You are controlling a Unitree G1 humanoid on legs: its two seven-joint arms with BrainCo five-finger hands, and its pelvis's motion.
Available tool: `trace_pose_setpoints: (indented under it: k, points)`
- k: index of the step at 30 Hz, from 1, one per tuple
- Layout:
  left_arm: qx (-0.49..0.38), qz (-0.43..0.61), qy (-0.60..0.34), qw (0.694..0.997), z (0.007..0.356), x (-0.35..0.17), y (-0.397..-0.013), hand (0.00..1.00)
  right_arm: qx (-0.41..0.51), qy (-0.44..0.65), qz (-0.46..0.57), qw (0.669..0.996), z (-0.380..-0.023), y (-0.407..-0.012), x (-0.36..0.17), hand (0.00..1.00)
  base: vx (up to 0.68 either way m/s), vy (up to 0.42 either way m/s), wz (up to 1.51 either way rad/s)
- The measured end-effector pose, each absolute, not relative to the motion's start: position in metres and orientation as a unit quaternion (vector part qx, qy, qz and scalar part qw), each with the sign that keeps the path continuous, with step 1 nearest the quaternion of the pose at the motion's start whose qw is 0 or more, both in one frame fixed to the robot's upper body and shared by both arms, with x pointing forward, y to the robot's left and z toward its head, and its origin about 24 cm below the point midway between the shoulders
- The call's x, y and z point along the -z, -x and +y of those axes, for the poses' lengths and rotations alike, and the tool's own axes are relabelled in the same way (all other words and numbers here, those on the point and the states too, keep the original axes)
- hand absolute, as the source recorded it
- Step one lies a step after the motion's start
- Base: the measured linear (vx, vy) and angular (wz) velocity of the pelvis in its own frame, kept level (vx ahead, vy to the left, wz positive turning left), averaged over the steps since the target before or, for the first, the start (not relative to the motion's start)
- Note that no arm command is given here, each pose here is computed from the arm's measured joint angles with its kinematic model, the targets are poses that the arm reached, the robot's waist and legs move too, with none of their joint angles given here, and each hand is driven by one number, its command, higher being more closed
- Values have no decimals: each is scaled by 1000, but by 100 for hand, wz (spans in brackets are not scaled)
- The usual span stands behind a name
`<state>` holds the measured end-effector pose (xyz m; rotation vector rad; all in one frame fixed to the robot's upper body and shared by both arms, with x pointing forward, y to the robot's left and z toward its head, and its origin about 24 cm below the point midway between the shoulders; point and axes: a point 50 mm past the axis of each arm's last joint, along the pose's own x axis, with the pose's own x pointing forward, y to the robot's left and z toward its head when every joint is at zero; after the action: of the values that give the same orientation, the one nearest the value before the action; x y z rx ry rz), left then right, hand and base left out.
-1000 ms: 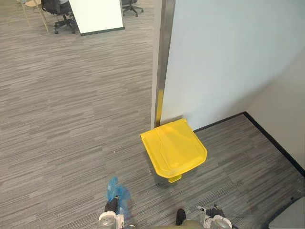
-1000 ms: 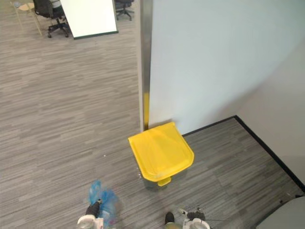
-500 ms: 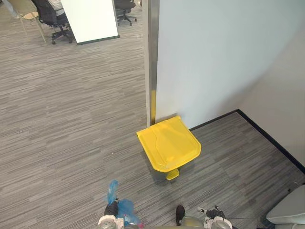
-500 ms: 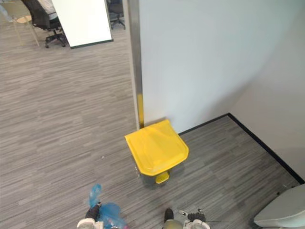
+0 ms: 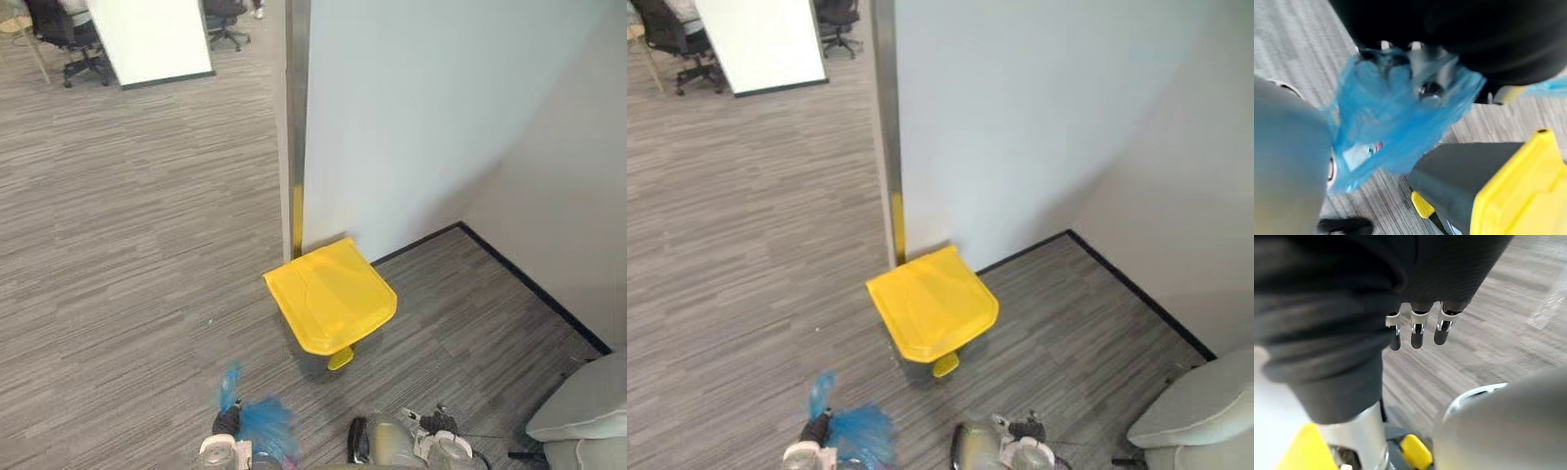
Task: Gather rubbish on tea table into small bin, then transfer packed bag to large trash can.
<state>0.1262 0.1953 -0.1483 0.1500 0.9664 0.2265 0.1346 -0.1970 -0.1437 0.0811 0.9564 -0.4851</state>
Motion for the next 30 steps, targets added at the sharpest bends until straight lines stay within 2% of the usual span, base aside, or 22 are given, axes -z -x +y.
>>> trace_pose_setpoints:
  k: [7,30]
  points:
    - [-68,438,-73,894,170,143,-150,100,247,-27,437,865,-208,-146,137,0,128,-131,38]
    - [-35,427,-81,900,152,140,-159,100,244,-31,419,874,-205,-156,131,0,27,-29,6]
